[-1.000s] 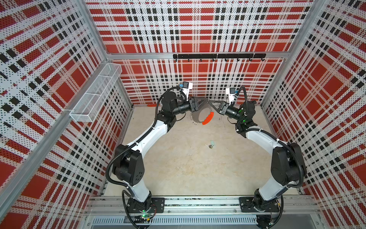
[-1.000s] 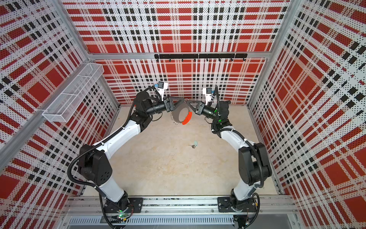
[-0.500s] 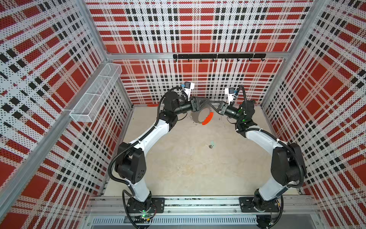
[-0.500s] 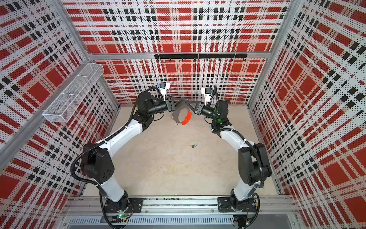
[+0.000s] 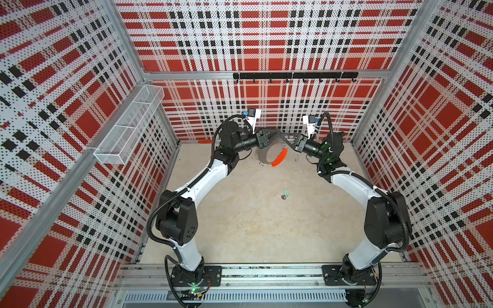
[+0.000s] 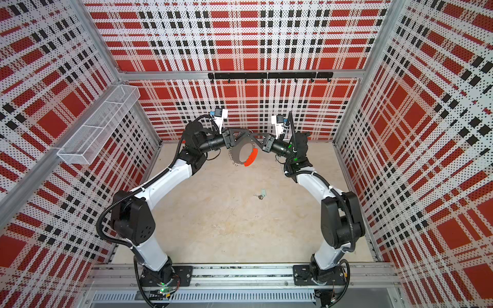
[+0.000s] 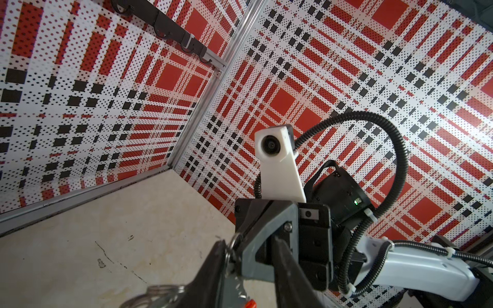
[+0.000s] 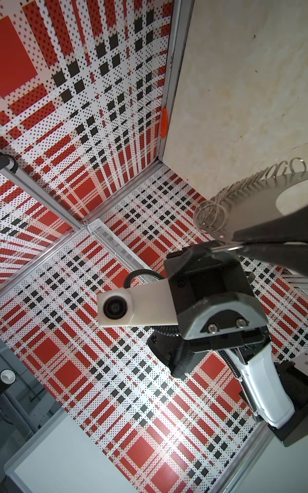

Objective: Put the keys on the keyring

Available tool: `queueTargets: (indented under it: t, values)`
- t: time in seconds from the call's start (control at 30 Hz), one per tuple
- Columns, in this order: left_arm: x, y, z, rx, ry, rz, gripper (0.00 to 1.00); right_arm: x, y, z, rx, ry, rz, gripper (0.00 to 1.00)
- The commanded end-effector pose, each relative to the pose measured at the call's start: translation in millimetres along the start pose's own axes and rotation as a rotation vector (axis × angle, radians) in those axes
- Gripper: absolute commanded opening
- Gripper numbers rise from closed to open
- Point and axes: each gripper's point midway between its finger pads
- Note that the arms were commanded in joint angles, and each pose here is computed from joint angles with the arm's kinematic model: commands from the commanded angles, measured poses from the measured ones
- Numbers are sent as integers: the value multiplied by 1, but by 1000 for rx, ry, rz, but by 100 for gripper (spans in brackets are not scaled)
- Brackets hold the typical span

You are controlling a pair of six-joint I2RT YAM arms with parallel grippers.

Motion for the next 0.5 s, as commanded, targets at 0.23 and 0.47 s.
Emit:
queueTargets:
  t: [0.23, 0.47]
  values:
    - [16, -15, -28, -35, 100, -105, 14, 10, 27, 3, -39, 30, 69, 4]
    - [20, -10, -38, -42, 129, -89, 1, 10, 30, 0, -43, 43, 73, 5]
Point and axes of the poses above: each gripper's point midway between its finger pads, its own x axis out along the fingers, its own y axis along the line the jaws close on, z = x × y, and after that the axes turned 2 degrees about x, right-handed
